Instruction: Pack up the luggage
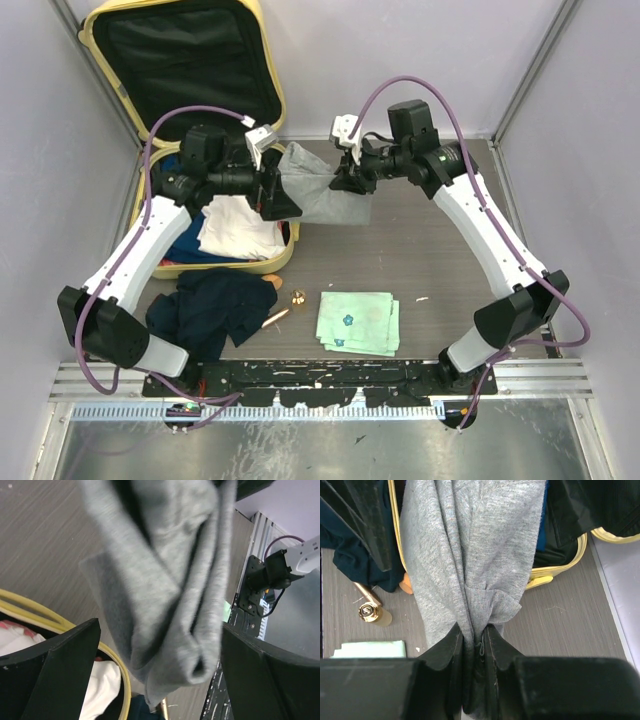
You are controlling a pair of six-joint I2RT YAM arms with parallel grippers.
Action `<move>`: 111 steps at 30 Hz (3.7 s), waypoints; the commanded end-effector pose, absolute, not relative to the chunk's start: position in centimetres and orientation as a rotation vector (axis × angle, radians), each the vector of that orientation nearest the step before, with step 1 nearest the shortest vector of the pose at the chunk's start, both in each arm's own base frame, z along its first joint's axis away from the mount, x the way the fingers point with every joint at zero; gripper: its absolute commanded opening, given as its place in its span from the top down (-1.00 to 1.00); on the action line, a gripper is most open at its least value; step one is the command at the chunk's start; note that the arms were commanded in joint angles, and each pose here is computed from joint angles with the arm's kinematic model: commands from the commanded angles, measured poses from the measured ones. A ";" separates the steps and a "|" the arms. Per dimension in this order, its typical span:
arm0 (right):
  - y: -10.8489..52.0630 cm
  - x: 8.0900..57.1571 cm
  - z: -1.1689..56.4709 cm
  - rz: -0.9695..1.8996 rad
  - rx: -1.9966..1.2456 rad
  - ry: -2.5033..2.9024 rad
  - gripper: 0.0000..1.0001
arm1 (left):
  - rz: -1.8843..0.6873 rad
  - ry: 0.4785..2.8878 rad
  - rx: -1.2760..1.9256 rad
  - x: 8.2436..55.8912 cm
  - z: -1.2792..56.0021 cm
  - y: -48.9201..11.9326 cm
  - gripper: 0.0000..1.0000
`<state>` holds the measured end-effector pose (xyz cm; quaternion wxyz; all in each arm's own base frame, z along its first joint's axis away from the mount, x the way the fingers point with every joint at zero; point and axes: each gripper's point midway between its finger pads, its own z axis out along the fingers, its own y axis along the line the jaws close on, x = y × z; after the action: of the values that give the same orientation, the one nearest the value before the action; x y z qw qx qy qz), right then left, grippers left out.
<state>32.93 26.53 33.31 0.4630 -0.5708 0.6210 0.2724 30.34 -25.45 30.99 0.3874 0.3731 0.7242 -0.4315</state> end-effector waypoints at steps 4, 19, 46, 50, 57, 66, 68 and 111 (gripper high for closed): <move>27.5 31.3 37.5 0.688 -1.375 1.357 0.99 | -1.119 1.749 0.756 31.7 34.5 -25.8 -0.98; 27.7 36.0 36.7 0.650 -1.118 1.510 -0.19 | -1.133 1.876 0.556 36.1 35.2 -24.4 1.00; 23.0 39.6 32.8 0.500 -0.841 1.749 -1.00 | -0.685 2.504 0.090 49.3 19.0 -8.0 1.00; 23.3 39.5 32.5 0.521 -0.852 1.755 -1.00 | -0.639 2.528 0.103 49.5 17.5 -6.4 0.92; 23.5 39.3 32.3 0.537 -0.868 1.762 -1.00 | -0.502 2.533 0.183 52.1 14.8 -4.5 0.81; 22.6 38.1 30.9 0.520 -0.881 1.814 -1.00 | -0.246 2.513 0.242 54.3 14.6 -1.3 0.09; 22.3 37.9 30.5 0.523 -0.879 1.834 -1.00 | -0.228 2.493 0.264 53.9 15.9 -1.2 -0.23; 15.5 18.4 2.8 0.483 -1.673 2.154 -0.27 | -0.261 2.124 0.314 43.2 30.7 -2.9 -0.96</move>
<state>18.22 15.49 2.67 0.1736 -0.5767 0.7782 0.1783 42.84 -2.45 27.81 0.4250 0.1228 0.8907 -0.1047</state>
